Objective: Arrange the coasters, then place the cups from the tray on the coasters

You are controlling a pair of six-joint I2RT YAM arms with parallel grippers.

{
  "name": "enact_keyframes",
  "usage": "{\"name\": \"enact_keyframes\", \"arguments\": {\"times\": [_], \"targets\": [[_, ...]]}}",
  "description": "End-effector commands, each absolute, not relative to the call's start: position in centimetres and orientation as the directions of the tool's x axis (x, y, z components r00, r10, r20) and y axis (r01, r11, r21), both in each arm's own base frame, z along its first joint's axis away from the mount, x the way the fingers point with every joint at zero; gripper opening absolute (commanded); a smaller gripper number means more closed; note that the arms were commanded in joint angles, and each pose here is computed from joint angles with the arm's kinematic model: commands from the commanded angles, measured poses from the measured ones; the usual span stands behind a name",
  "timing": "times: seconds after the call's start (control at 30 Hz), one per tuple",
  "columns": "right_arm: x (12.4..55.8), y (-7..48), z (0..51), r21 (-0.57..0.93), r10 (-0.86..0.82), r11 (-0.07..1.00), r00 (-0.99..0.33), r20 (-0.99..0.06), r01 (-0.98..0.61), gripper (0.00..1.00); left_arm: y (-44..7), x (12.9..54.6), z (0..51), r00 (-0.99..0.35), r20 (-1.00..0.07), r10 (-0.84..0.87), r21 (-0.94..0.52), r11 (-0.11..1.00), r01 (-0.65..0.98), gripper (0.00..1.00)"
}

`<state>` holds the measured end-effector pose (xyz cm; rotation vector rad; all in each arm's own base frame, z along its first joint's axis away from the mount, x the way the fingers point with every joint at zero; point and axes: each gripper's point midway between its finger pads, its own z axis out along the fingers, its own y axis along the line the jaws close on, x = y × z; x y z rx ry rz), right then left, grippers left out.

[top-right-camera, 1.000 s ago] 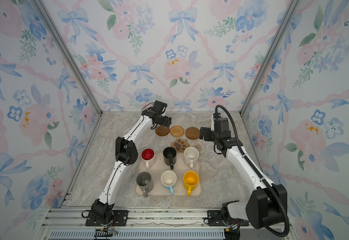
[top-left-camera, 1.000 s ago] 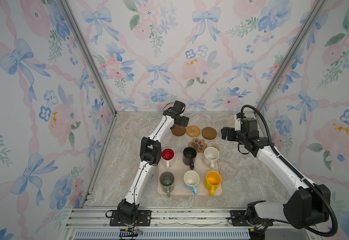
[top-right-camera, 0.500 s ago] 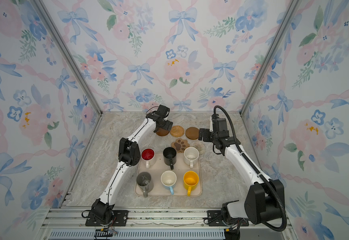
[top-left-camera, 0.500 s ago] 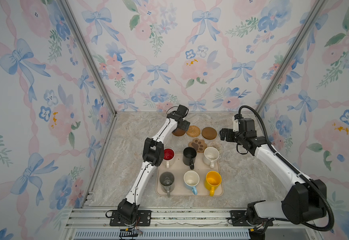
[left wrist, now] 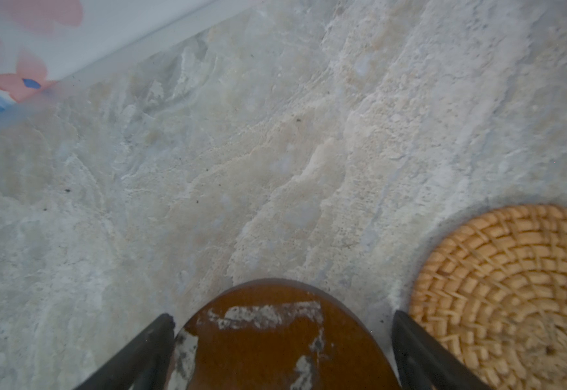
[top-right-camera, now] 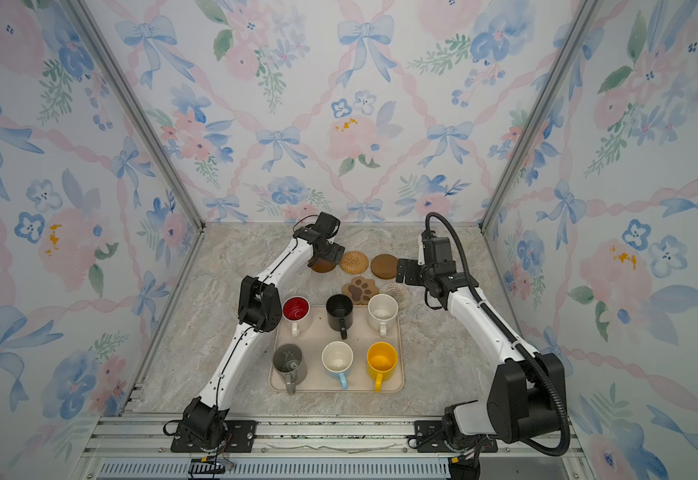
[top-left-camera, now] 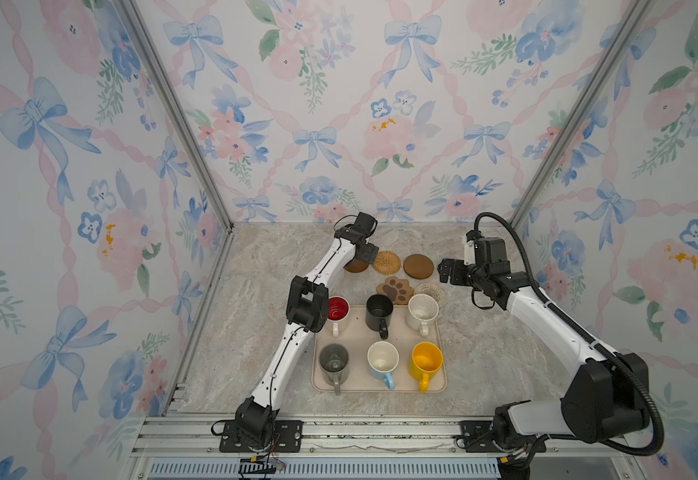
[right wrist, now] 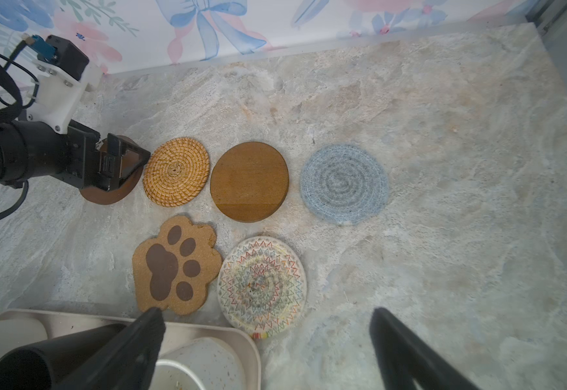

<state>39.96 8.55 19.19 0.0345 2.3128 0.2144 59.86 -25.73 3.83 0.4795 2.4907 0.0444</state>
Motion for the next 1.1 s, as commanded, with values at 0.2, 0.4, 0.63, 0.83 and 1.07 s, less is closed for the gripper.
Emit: {"name": "enact_keyframes", "arguments": {"times": [0.2,0.4,0.63,0.83,1.07], "targets": [[39.8,8.6,19.6,0.177,0.099,0.983,-0.690,-0.717,-0.043,0.97,-22.9,58.3,1.4,-0.812,-0.459,0.361,0.175,0.933,0.316,0.94],[39.8,8.7,19.5,0.182,0.100,0.982,-0.692,-0.714,-0.046,0.97,-21.5,58.0,1.3,-0.832,-0.439,0.340,0.188,0.940,0.285,0.93],[39.8,8.8,19.7,0.192,0.104,0.980,-0.692,-0.714,-0.051,0.97,-20.5,57.7,2.0,-0.837,-0.435,0.331,0.205,0.942,0.266,0.92],[39.7,8.9,19.7,0.194,0.103,0.979,-0.694,-0.712,-0.054,0.97,-19.6,57.2,2.4,-0.846,-0.422,0.326,0.204,0.943,0.261,0.92],[39.7,9.1,19.7,0.203,0.106,0.977,-0.696,-0.710,-0.058,0.97,-18.6,56.1,2.2,-0.867,-0.394,0.305,0.171,0.951,0.257,0.89]]}}
